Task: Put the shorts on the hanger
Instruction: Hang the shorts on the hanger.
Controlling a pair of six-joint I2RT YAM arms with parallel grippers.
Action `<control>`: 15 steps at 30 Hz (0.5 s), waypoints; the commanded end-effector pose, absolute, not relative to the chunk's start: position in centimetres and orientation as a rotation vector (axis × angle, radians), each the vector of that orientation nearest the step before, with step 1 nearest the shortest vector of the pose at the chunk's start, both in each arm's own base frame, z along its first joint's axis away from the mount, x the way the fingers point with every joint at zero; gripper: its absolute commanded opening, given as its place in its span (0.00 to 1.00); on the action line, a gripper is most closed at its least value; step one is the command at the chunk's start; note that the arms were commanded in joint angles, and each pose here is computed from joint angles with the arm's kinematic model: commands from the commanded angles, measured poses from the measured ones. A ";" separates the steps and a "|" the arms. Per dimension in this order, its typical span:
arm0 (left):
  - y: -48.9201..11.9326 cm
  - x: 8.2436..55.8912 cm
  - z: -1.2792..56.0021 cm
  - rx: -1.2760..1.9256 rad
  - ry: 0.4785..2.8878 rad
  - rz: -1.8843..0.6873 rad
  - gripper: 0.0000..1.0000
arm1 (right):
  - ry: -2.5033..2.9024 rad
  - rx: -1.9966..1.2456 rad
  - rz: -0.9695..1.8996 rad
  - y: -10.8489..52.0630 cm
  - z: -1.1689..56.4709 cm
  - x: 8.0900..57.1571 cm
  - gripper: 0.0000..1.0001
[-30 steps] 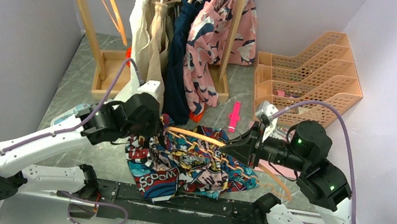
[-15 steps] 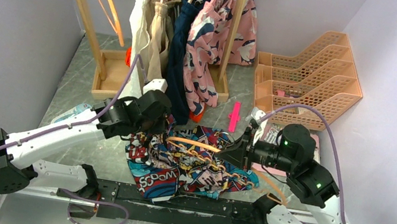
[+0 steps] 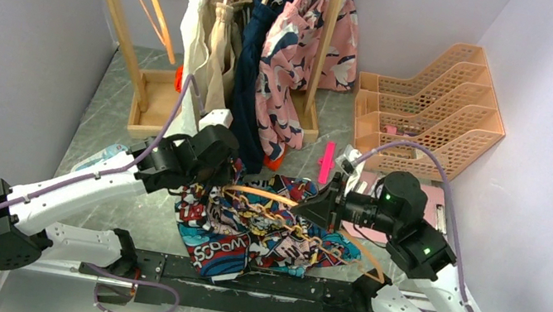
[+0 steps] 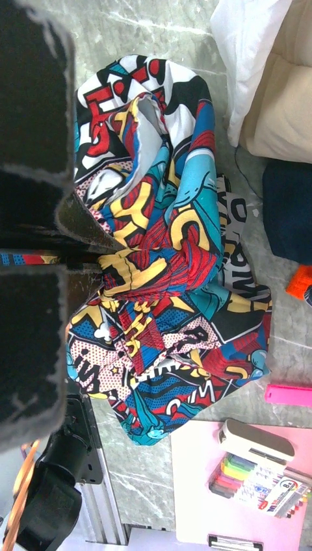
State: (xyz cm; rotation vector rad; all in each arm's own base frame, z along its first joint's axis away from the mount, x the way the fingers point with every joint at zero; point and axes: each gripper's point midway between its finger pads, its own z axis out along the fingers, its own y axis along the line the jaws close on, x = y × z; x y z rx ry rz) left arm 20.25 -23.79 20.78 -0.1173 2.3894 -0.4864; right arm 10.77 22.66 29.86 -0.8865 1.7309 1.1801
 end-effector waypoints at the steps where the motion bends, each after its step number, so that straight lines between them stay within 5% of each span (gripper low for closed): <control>1: -24.9 20.9 23.0 -0.160 2.332 -0.590 0.07 | 1.738 -0.810 1.190 23.2 29.0 11.9 0.00; 15: -25.7 20.6 25.9 -0.190 2.290 -0.710 0.07 | 1.748 -0.567 0.969 21.5 29.0 16.5 0.00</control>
